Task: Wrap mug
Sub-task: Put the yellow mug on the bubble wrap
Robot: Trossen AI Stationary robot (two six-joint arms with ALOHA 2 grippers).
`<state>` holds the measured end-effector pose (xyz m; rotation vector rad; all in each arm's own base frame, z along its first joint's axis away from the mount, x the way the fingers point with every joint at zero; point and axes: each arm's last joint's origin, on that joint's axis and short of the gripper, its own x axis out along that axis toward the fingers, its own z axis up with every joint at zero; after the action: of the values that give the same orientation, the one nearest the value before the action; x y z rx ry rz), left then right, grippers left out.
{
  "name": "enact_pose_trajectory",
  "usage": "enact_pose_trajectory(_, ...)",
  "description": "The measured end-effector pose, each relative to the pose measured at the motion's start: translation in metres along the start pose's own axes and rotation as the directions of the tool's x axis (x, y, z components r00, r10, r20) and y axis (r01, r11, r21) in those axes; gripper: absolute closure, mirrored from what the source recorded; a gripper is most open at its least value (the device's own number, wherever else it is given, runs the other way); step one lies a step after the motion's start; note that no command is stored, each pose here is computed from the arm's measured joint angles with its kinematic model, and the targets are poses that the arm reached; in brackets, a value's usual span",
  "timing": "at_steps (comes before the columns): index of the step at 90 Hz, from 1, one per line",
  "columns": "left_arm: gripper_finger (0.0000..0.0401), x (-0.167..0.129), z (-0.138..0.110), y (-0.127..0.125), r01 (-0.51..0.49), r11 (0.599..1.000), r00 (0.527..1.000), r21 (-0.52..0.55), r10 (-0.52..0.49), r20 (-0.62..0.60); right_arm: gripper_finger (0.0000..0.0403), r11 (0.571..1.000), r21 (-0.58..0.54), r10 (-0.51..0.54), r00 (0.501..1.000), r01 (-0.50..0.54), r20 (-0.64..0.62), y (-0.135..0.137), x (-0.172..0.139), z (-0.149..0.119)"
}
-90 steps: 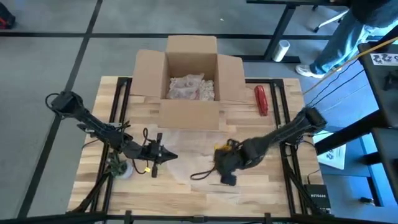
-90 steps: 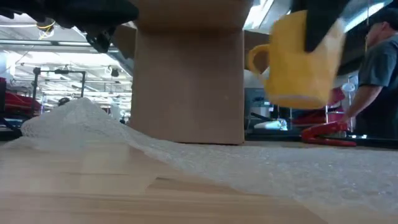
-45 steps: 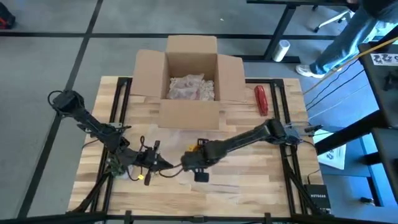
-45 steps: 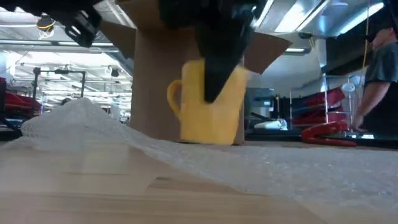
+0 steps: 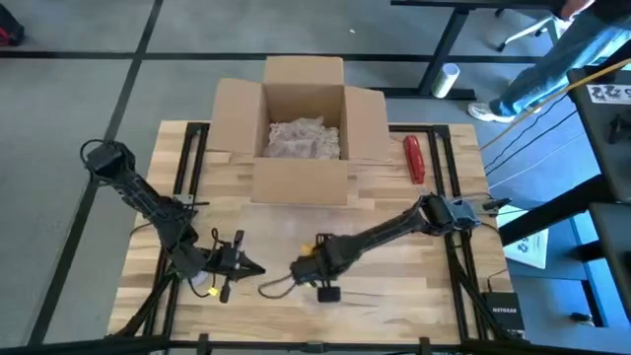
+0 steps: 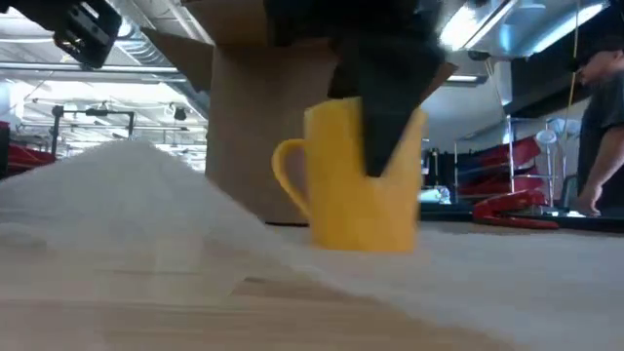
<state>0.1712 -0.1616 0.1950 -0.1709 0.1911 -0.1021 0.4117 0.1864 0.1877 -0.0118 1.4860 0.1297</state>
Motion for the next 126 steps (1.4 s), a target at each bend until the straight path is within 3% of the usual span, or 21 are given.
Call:
enact_pose_trajectory(22, 0.0401, -0.003, 0.000, -0.004, 0.023, 0.998, 1.000, -0.056, -0.023, 0.004, 0.0402, 1.000, -0.019, 0.000, 0.999, 0.001, 0.040, 0.031, -0.015, -0.005)
enact_pose_trajectory(46, 0.0401, -0.003, 0.000, -0.004, 0.022, 0.996, 1.000, -0.090, -0.022, 0.005, 0.0399, 0.999, 0.007, -0.049, 0.995, 0.049, 0.084, 0.023, -0.024, 0.000)
enact_pose_trajectory(75, 0.0401, -0.006, -0.002, -0.008, 0.041, 0.996, 0.999, -0.083, -0.041, 0.000, 0.0397, 0.999, 0.037, -0.007, 0.993, 0.002, 0.121, 0.025, -0.024, 0.004)
enact_pose_trajectory(111, 0.0401, -0.010, -0.003, -0.012, 0.062, 0.993, 0.998, -0.102, -0.063, -0.004, 0.0396, 0.995, 0.104, -0.016, 0.996, 0.008, 0.083, 0.035, -0.005, -0.008)
enact_pose_trajectory(126, 0.0401, -0.013, -0.005, -0.015, 0.081, 0.991, 0.997, -0.110, -0.083, -0.009, 0.0395, 0.995, 0.100, -0.024, 0.992, 0.012, 0.121, 0.041, -0.003, -0.008)
